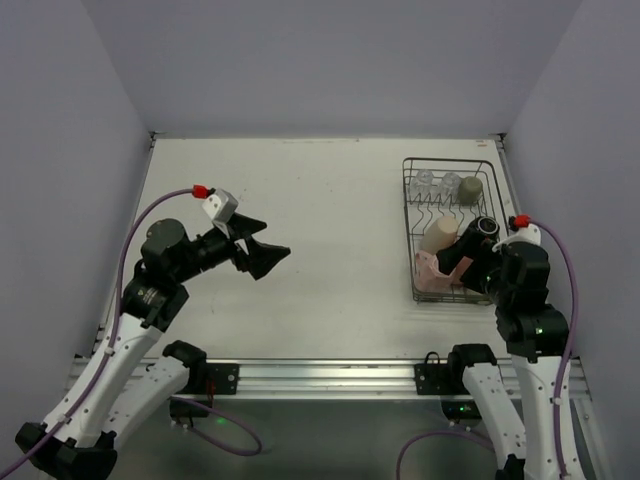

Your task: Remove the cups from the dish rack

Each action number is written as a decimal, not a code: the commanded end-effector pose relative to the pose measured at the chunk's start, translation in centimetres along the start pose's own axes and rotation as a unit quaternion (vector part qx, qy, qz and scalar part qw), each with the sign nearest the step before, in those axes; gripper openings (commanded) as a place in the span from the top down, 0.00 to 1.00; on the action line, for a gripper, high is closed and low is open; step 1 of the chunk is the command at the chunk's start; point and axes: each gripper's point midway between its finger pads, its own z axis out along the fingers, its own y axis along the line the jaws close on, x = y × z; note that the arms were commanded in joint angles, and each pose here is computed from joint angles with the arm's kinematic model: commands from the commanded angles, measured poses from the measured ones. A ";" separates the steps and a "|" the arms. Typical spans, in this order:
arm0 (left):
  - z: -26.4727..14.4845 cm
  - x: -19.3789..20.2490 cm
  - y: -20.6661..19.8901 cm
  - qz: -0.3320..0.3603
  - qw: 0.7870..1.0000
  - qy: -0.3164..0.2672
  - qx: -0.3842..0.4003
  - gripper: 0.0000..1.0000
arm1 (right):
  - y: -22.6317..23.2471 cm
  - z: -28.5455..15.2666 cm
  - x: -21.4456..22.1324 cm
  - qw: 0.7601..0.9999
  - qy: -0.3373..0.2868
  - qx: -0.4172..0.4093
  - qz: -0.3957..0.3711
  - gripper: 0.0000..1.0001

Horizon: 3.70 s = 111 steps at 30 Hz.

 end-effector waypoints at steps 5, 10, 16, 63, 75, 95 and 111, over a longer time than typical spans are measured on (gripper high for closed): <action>-0.4 1.9 0.3 0.005 0.999 0.024 -0.023 0.00 | -0.4 1.6 1.5 0.998 0.058 0.021 -0.023 0.01; -0.3 1.9 0.8 0.005 0.999 0.023 -0.041 0.00 | -0.4 3.3 2.9 0.995 0.086 0.034 -0.031 0.01; -0.4 2.2 1.5 0.006 0.998 0.027 -0.063 0.00 | -0.7 5.4 4.6 0.991 0.112 0.065 -0.045 0.01; 1.5 2.2 0.6 -0.050 0.998 0.033 -0.034 0.05 | 1.6 4.4 -1.6 0.998 0.011 0.056 -0.017 0.65; 4.4 1.8 -5.2 -0.224 0.959 0.005 0.175 0.20 | 15.2 -0.6 -4.4 0.949 -0.013 -0.313 0.027 0.68; 7.1 0.7 -7.9 -0.260 0.940 -0.017 0.220 0.30 | 24.3 -2.9 0.1 0.839 0.092 -0.530 0.075 0.67; 7.8 -1.1 -7.5 -0.247 0.945 -0.061 0.205 1.00 | 25.1 -0.1 3.9 0.817 0.147 -0.547 0.108 0.48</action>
